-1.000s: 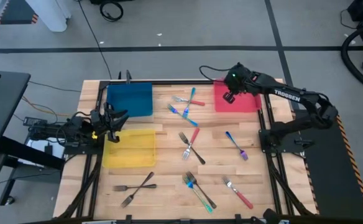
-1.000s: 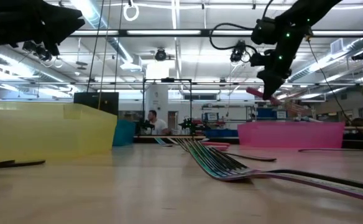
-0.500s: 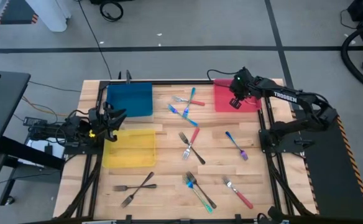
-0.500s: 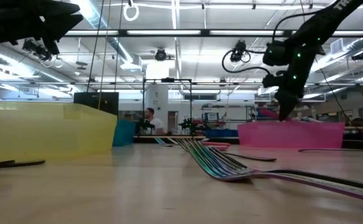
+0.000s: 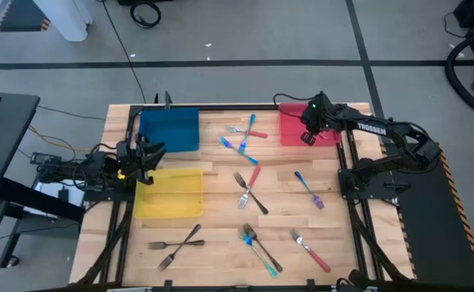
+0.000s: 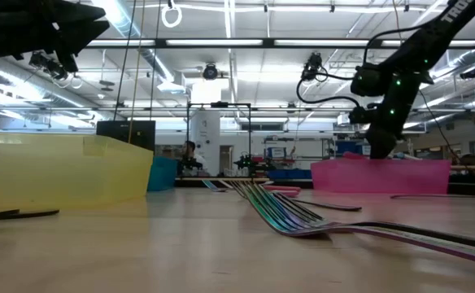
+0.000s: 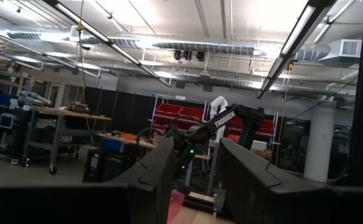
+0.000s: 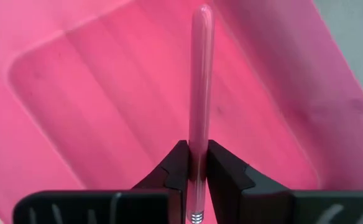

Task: Sort silverware by color (type)
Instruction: Put the red fork into the red bin, then put the black fork into the yellow bin

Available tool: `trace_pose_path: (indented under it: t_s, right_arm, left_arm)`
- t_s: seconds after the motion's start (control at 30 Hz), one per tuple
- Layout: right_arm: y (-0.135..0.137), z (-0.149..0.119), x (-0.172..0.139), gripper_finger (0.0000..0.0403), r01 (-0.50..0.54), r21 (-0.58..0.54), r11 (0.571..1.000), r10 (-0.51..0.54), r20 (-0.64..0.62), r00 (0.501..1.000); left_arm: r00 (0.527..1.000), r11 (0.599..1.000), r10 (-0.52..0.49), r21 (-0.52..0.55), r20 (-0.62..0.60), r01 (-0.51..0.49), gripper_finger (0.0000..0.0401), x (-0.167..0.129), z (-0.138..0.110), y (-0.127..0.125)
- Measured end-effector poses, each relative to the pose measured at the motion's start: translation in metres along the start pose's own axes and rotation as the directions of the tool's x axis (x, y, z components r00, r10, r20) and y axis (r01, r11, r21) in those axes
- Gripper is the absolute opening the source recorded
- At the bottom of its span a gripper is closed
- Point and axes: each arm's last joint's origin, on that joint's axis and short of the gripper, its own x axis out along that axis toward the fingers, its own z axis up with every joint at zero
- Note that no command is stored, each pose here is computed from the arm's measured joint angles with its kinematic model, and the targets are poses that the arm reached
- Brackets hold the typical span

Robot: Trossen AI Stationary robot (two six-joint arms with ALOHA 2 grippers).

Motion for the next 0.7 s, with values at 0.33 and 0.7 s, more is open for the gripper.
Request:
trace_pose_path:
  t_s: [0.33,0.7]
  right_arm:
    - [0.0,0.002,0.001,0.0081,0.019,-0.009,1.0,-0.019,0.031,0.999]
    - [0.013,0.015,-0.002,0.0137,0.068,-0.008,0.998,-0.066,0.117,0.991]
  left_arm:
    - [0.999,1.0,0.001,-0.008,-0.039,-0.002,0.0131,0.0,-0.004,0.0]
    - [0.995,0.999,-0.008,0.041,-0.104,0.012,0.0131,-0.001,-0.011,0.0]
